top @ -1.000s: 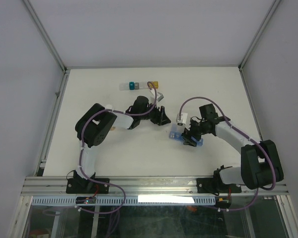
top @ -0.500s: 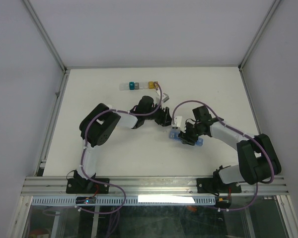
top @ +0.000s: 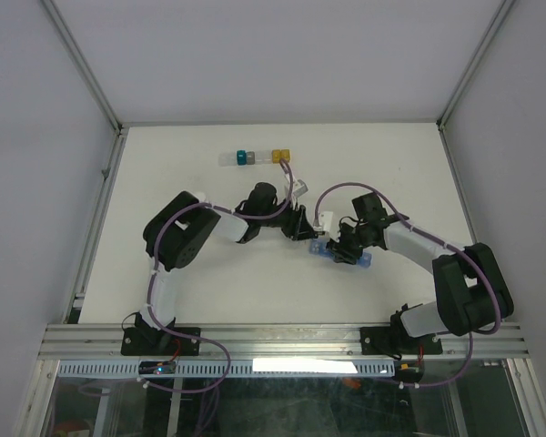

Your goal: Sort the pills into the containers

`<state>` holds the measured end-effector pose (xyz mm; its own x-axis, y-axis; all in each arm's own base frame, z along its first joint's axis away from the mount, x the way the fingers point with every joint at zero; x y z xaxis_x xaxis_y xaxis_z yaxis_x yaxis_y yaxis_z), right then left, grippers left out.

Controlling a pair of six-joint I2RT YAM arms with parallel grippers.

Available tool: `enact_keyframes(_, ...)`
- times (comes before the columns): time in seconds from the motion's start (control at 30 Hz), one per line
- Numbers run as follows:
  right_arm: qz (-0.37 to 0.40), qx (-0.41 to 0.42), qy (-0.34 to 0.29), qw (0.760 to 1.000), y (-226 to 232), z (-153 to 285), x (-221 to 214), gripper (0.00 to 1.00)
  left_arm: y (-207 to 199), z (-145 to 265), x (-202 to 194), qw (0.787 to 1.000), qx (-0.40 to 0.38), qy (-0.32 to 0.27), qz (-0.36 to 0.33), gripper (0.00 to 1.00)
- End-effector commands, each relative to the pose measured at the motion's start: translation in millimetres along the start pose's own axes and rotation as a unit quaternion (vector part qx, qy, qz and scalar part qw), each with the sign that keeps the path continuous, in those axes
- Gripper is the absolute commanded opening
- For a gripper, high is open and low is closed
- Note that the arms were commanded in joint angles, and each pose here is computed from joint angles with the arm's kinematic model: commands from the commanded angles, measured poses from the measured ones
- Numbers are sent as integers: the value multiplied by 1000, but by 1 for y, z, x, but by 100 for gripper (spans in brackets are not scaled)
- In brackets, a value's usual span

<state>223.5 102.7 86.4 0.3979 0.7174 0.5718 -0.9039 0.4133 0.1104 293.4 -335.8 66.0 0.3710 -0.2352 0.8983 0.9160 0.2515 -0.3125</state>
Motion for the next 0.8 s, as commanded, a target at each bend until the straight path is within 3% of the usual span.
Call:
enact_keyframes(0.0, -4, -10, 2, 1000, -6, -1, 5, 25, -21, 8, 33, 994, -55, -60, -70, 44)
enact_keyframes(0.33, -9, -11, 5, 1000, -6, -2, 5, 24, -37, 21, 35, 992, -65, -66, -82, 40)
enact_keyframes(0.57, -12, -11, 6, 1000, -6, -2, 5, 24, -47, 13, 24, 995, -73, -30, -63, 31)
enact_keyframes(0.77, -13, -10, 7, 1000, -6, -2, 6, 24, -40, 10, 19, 999, -31, 10, -26, 19)
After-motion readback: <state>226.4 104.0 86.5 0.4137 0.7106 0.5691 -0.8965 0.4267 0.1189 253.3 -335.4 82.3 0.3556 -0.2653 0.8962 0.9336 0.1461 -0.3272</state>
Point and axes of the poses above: each gripper's point midway between its finger pads, its own z axis back along the fingers, its own y axis along the line the jaws close on, x = y × z, the point moved 8 cm from there along z, back along the fingers, and after that the axes turned 15 degrees about -z, right-handed, at the moved point
